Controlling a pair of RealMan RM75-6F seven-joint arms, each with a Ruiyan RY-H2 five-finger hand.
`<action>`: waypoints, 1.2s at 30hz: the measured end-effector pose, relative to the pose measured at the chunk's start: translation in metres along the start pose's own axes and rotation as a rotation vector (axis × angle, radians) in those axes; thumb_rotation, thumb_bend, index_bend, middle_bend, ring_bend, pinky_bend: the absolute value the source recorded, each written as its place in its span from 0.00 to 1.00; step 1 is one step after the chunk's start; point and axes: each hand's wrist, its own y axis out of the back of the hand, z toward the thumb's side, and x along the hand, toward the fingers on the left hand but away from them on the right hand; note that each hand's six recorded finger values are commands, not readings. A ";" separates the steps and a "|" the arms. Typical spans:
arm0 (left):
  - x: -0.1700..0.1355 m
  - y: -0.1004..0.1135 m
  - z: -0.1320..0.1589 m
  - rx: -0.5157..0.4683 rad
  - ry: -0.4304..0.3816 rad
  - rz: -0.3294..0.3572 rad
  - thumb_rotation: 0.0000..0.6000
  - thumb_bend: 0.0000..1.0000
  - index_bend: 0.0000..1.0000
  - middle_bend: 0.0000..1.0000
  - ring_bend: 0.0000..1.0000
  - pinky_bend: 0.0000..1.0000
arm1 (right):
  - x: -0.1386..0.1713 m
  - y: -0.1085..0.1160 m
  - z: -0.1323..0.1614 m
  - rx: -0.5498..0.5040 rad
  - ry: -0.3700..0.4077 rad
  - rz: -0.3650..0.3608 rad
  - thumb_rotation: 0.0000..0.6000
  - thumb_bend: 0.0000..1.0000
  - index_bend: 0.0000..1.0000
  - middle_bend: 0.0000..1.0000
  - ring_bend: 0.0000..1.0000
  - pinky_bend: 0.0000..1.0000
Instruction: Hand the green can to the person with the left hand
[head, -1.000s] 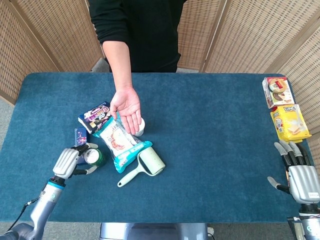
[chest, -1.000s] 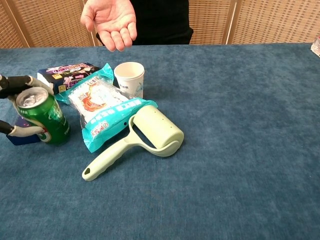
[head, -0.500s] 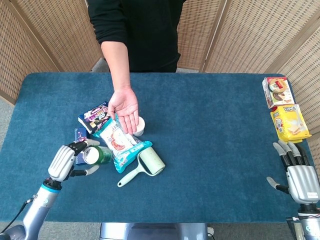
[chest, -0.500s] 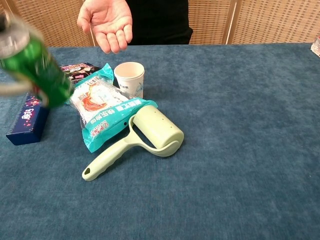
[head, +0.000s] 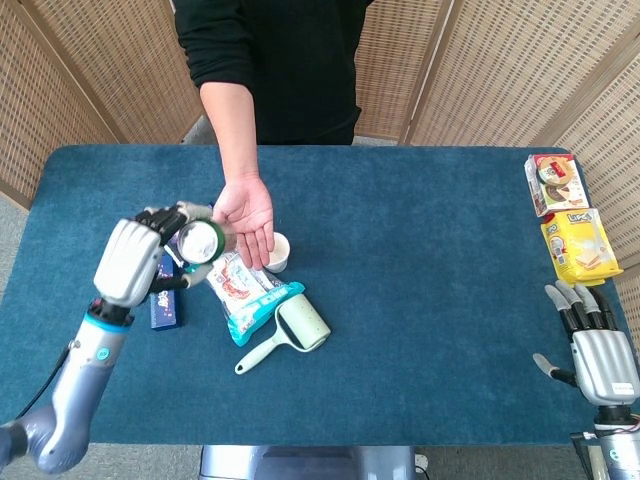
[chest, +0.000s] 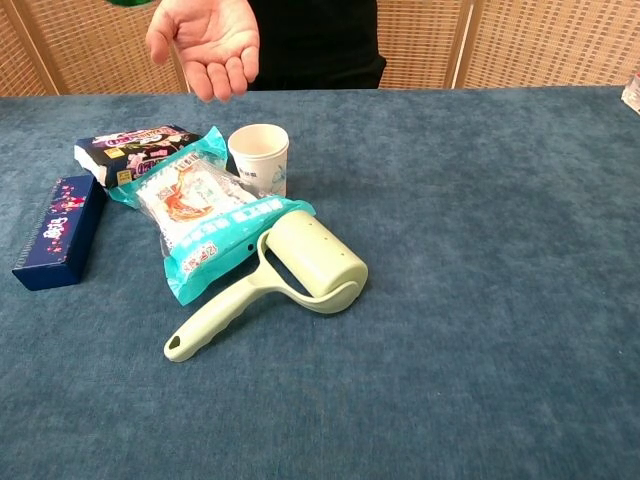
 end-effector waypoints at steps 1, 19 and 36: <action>0.005 -0.001 0.000 0.002 0.006 -0.004 1.00 0.33 0.64 0.64 0.50 0.47 | 0.000 0.000 0.000 0.001 0.000 0.002 1.00 0.00 0.01 0.00 0.02 0.03; 0.045 -0.061 -0.015 0.022 0.065 -0.119 1.00 0.22 0.26 0.23 0.18 0.35 | 0.001 0.003 0.000 -0.013 0.003 -0.003 1.00 0.00 0.01 0.00 0.02 0.02; 0.022 0.000 -0.008 0.067 0.012 -0.021 0.99 0.10 0.00 0.00 0.00 0.20 | 0.002 0.005 0.000 -0.025 0.006 -0.001 1.00 0.00 0.01 0.00 0.02 0.02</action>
